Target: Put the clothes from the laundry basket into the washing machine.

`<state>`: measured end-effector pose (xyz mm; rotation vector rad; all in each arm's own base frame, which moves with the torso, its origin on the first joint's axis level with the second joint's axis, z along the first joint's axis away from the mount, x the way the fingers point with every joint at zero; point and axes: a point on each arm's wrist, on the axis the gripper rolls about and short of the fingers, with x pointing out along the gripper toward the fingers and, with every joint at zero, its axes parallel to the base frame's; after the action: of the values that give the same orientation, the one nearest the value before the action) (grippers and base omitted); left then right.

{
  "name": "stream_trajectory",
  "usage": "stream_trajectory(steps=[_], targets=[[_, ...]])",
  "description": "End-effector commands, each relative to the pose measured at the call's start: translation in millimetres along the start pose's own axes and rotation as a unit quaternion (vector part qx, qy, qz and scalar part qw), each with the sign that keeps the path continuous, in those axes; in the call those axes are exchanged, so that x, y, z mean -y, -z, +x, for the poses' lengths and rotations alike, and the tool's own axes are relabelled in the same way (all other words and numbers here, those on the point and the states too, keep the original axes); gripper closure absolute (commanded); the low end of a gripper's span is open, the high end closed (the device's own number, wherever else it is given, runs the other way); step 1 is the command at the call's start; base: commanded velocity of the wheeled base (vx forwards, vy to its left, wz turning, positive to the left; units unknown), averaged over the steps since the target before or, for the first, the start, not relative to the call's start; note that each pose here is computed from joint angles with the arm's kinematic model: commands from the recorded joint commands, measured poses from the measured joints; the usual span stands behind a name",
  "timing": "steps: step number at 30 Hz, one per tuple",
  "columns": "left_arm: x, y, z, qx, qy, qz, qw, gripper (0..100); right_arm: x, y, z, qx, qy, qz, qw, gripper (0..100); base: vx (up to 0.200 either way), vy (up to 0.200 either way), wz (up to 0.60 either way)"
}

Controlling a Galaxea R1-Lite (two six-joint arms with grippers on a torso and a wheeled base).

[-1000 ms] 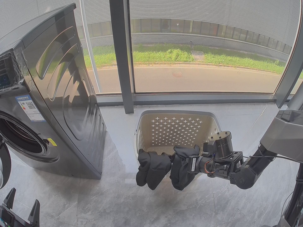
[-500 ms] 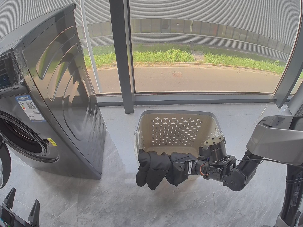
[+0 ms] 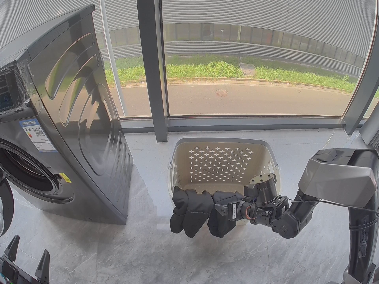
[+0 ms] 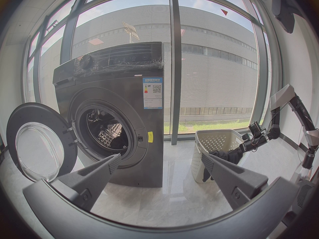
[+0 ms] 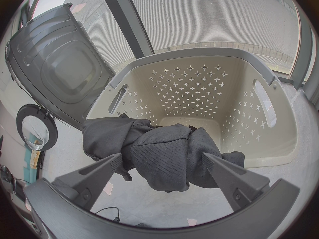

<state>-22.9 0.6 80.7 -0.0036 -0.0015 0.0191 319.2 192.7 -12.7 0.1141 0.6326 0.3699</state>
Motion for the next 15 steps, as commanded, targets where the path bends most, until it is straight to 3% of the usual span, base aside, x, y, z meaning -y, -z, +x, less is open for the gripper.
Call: stream_trajectory(steps=[1, 3, 4, 15], targets=[[0.0, 4.8, 0.0, 0.000, 0.000, 0.000, 1.0000, 0, -0.2, 4.1, 3.6, -0.005, 0.000, -0.003, 1.0000, 0, 0.000, 0.000, 0.00], [0.0, 4.8, 0.0, 0.000, 0.000, 0.000, 1.0000, 0, -0.7, 4.7, 4.3, -0.005, 0.000, -0.009, 0.9999, 0, 0.000, 0.000, 0.00], [0.0, 4.8, 0.0, 0.000, 0.000, 0.000, 1.0000, 0, -0.3, 6.1, 5.2, -0.007, 0.001, -0.012, 0.9999, 100, 0.000, 0.000, 0.00], [0.0, 4.8, 0.0, 0.000, 0.000, 0.000, 1.0000, 0, -3.0, 3.2, 4.9, -0.001, -0.003, -0.018, 0.9998, 100, 0.000, 0.000, 0.00]])
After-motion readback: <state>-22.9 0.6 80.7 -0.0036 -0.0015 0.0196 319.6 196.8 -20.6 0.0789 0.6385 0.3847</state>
